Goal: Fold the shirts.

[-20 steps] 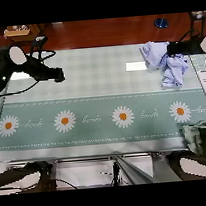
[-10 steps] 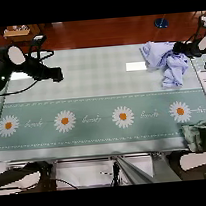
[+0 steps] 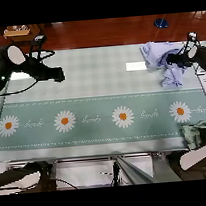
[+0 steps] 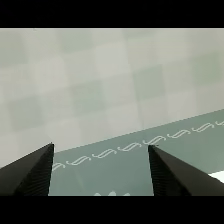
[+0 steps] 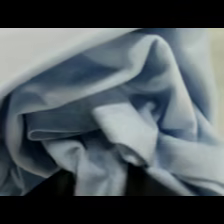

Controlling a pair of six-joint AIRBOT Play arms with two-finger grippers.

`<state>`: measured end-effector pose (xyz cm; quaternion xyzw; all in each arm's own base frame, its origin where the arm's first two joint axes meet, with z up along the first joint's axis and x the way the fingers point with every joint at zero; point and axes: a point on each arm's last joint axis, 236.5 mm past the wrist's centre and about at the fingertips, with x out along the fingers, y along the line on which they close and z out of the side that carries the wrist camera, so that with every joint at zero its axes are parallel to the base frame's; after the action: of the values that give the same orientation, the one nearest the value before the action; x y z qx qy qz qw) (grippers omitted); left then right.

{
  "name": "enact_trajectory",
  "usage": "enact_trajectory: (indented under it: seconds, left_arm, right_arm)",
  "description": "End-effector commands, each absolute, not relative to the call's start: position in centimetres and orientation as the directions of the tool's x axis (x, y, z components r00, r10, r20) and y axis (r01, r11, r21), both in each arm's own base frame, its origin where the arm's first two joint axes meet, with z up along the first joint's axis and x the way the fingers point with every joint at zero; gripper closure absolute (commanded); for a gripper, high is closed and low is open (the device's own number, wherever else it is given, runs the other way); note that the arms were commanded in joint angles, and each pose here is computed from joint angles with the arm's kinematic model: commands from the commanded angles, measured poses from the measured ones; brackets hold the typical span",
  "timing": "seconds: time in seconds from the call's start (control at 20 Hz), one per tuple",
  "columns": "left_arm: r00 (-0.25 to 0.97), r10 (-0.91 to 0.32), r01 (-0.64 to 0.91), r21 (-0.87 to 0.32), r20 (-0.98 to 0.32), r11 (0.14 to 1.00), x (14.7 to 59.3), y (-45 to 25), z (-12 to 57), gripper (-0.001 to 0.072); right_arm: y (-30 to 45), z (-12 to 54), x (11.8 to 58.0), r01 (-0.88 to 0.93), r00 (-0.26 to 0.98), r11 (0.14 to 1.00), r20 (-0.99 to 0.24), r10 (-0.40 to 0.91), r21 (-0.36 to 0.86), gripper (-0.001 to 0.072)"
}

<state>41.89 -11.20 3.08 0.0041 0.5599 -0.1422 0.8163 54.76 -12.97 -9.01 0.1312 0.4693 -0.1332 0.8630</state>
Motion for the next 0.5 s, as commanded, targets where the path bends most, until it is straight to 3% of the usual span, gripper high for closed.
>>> enact_trajectory:
  seconds: [0.0,0.1,0.2,0.45]
  left_arm:
    - [0.329,-0.254,0.234,-0.183,-0.909,0.955,41.8,-11.8,3.2,-0.0013]
    - [0.331,-0.256,0.236,-0.183,-0.908,0.955,41.6,-11.8,3.6,-0.0013]
    - [0.312,-0.263,0.247,-0.19,-0.913,0.95,41.1,-12.0,5.0,-0.0013]
    - [0.362,-0.389,0.33,-0.274,-0.847,0.903,41.0,-14.7,14.9,-0.0013]
  right_arm:
    - [-12.6,-11.2,53.5,0.353,0.459,0.931,-0.884,-0.087,0.092,0.0608]
    - [-12.9,-8.7,54.3,0.347,0.503,0.933,-0.858,-0.102,0.092,0.0689]
    - [-13.6,-3.4,55.7,0.315,0.585,0.947,-0.799,-0.141,0.063,0.069]
    - [-13.4,19.7,55.7,0.232,0.855,0.973,-0.48,-0.199,0.009,0.069]
